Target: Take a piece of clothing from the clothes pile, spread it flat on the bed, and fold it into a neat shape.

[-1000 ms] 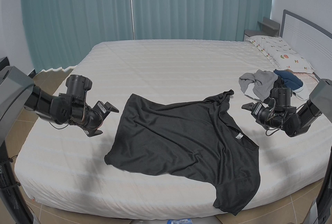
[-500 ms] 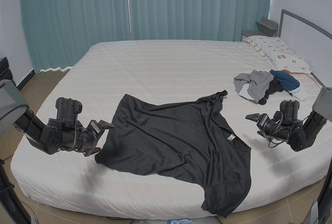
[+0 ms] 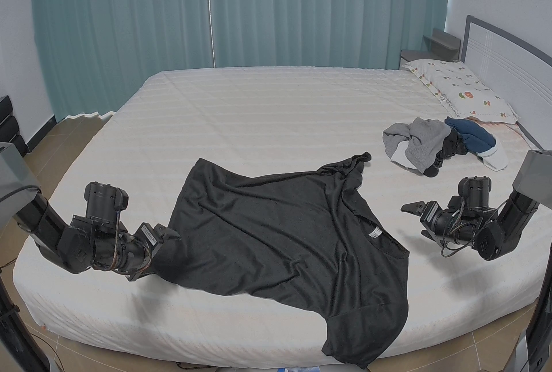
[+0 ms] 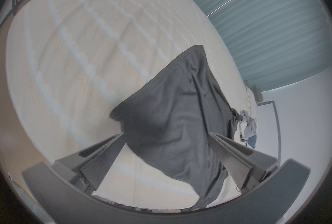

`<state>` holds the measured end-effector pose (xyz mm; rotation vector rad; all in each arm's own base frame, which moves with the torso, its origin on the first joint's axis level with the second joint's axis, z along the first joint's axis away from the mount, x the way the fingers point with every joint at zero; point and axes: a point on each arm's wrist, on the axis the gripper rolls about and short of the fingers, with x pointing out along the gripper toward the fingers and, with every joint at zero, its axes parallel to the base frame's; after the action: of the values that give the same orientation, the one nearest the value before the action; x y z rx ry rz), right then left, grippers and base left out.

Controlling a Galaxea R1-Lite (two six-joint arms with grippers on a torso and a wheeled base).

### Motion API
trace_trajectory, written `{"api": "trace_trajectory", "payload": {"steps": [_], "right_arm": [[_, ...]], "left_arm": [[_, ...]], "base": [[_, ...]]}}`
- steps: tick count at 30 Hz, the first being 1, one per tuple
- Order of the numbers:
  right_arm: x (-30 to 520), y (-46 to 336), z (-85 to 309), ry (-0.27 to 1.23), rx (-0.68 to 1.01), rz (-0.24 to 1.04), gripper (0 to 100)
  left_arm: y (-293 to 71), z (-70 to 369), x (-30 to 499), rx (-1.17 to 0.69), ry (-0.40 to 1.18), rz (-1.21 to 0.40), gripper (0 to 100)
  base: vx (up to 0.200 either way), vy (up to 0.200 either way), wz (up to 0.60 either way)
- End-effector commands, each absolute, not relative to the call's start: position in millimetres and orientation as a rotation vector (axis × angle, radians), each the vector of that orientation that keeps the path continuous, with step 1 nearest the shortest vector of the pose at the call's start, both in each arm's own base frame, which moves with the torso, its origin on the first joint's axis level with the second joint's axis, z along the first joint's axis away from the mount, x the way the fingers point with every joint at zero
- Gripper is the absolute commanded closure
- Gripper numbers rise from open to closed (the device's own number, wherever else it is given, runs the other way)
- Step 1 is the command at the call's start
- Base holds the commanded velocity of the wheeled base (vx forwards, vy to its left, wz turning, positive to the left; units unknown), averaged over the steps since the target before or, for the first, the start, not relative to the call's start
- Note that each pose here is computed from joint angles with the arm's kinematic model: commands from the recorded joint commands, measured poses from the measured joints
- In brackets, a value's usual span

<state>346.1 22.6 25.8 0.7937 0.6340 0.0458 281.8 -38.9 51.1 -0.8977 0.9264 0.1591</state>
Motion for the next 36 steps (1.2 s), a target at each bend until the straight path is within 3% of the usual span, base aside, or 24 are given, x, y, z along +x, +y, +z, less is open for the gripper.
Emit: {"api": "trace_trajectory", "payload": {"steps": [1, 9, 26, 27, 36], "right_arm": [[345.8, 23.2, 24.3, 0.640, 0.792, 0.044, 0], [345.6, 27.3, 24.5, 0.642, 0.791, 0.052, 0], [345.2, 28.3, 25.8, 0.641, 0.786, 0.055, 0], [344.3, 28.8, 25.5, 0.646, 0.786, 0.055, 0], [330.8, 30.8, 18.3, 0.689, 0.707, 0.065, 0]], "left_arm": [[-33.6, 46.2, 272.0, -0.885, 0.935, 0.210, 0], [-23.2, 32.2, 277.8, -0.904, 0.949, 0.281, 0], [-25.4, 8.6, 301.4, -0.930, 0.883, 0.281, 0], [-25.0, 9.6, 297.7, -0.926, 0.887, 0.290, 100], [-21.4, 12.7, 279.0, -0.817, 0.856, 0.368, 100]], "base": [[0.000, 0.000, 0.00], [0.000, 0.000, 0.00], [0.000, 0.000, 0.00], [0.000, 0.000, 0.00], [0.000, 0.000, 0.00]]}}
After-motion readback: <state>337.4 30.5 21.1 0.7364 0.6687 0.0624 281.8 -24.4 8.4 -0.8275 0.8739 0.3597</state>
